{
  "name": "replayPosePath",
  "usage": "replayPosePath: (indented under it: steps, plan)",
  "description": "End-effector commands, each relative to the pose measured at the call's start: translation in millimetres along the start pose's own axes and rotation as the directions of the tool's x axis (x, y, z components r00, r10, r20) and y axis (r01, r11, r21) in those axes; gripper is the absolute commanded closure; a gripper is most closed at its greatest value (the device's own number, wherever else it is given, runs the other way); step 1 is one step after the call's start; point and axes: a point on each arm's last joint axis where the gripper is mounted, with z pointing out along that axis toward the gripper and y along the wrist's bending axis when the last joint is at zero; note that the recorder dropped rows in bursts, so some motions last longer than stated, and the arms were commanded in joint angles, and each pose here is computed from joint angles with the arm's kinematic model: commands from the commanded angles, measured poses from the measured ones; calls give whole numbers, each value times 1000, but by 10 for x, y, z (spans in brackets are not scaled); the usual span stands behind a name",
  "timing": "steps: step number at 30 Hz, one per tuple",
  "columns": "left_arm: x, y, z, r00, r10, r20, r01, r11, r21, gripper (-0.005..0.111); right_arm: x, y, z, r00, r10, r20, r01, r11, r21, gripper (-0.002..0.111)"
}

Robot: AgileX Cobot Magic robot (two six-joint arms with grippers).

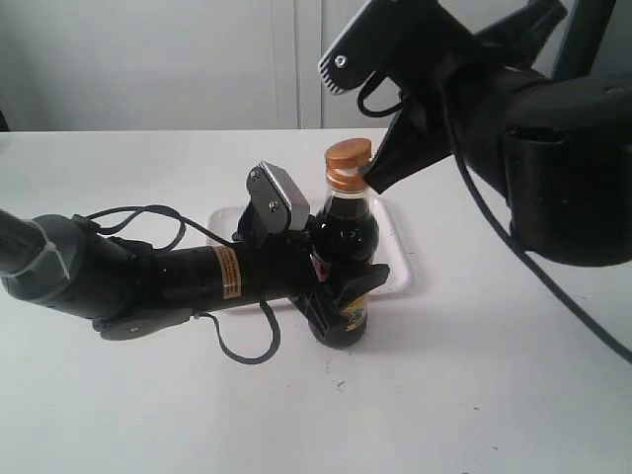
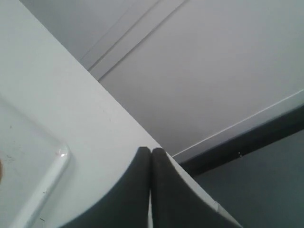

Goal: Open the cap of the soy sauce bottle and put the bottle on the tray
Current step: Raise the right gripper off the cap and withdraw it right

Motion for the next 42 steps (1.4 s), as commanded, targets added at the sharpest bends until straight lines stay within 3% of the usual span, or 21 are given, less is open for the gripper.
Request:
replayPosePath:
  steps: [1, 10, 20, 25, 30, 34, 38, 42]
  plan:
    - [38, -9, 3, 999, 25, -47, -25, 1000, 7, 107, 83, -161, 63, 999, 30, -29, -29, 999, 15, 108]
    - [38, -9, 3, 999, 21, -47, -21, 1000, 6, 107, 273, -438, 234, 993, 120, -20, -121, 992, -44, 108]
    - [38, -9, 3, 999, 21, -47, -21, 1000, 6, 107, 460, -671, 373, 977, 203, 72, -184, 960, -210, 108]
    - [38, -9, 3, 999, 21, -47, -21, 1000, 6, 107, 484, -690, 355, 970, 163, 179, -91, 931, -354, 108]
    - [38, -9, 3, 999, 21, -47, -21, 1000, 6, 107, 598, -699, 339, 980, 99, 170, -16, 900, -435, 108]
    - [38, -9, 3, 999, 21, -47, -21, 1000, 6, 107, 805, -637, 361, 996, -11, 84, 55, 839, -542, 108]
    - [39, -9, 3, 999, 17, -48, -17, 1000, 6, 107, 1010, -662, 402, 993, -91, -70, 32, 805, -592, 108]
    - [39, -9, 3, 999, 17, -48, -17, 1000, 6, 107, 1164, -783, 433, 967, -80, -242, -80, 808, -584, 108]
